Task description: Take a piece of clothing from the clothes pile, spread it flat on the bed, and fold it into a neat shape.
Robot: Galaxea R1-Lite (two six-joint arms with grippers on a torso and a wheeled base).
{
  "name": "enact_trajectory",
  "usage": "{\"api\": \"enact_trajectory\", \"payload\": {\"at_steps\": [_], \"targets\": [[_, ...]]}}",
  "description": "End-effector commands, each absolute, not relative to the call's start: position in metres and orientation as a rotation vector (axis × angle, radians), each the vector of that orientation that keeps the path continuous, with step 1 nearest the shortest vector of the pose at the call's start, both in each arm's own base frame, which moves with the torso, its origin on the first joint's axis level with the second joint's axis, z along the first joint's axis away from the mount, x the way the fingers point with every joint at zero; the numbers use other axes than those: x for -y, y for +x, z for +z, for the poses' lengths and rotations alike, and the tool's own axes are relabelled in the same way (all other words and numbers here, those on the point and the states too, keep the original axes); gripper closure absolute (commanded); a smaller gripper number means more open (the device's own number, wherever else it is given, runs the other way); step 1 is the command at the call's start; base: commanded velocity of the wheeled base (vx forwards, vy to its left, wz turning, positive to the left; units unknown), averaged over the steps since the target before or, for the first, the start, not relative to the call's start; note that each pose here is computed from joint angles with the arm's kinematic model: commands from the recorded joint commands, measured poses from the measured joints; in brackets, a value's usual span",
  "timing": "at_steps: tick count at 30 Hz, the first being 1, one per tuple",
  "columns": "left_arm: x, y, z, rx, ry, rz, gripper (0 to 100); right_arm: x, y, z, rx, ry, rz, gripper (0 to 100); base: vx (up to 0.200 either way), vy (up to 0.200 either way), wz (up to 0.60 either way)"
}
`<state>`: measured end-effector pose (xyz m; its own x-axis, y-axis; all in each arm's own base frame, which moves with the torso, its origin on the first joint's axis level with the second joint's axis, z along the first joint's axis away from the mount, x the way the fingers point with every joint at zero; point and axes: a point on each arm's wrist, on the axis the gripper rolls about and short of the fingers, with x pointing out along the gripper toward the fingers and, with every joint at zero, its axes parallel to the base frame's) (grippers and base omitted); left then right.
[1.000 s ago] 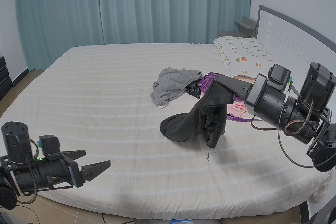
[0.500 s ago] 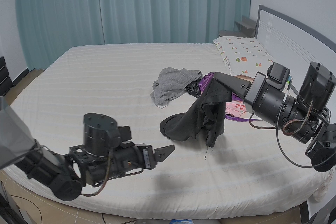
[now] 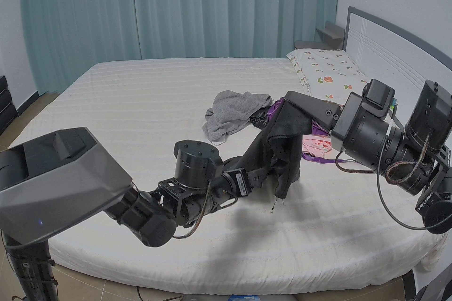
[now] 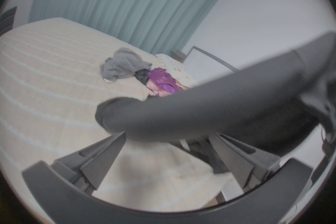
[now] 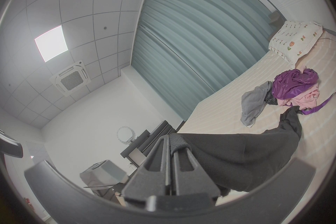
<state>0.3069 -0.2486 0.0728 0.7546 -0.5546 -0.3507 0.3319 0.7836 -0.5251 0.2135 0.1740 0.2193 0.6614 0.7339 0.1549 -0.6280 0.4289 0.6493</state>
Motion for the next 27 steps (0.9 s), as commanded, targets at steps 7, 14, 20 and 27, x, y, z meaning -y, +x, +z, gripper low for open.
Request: {"api": "enact_trajectory", "payload": {"at_steps": [7,14,20,27], "targets": [[0.191,0.393,0.089,-0.366,-0.529,-0.254,0,-0.158,0.206,0.237,-0.083,0.753,0.849,100,0.0,0.0,0.0],[0.15,0.394,0.125,-0.271,-0.497,-0.196,0,-0.151,0.206,0.242,-0.064,0.755,0.831,100,0.0,0.0,0.0],[0.135,0.374,0.165,-0.22,-0.442,-0.203,0,-0.147,0.207,0.244,-0.049,0.755,0.817,100,0.0,0.0,0.0],[0.125,0.338,0.148,-0.346,-0.289,-0.208,0,-0.132,0.217,0.246,-0.019,0.752,0.768,100,0.0,0.0,0.0]]}}
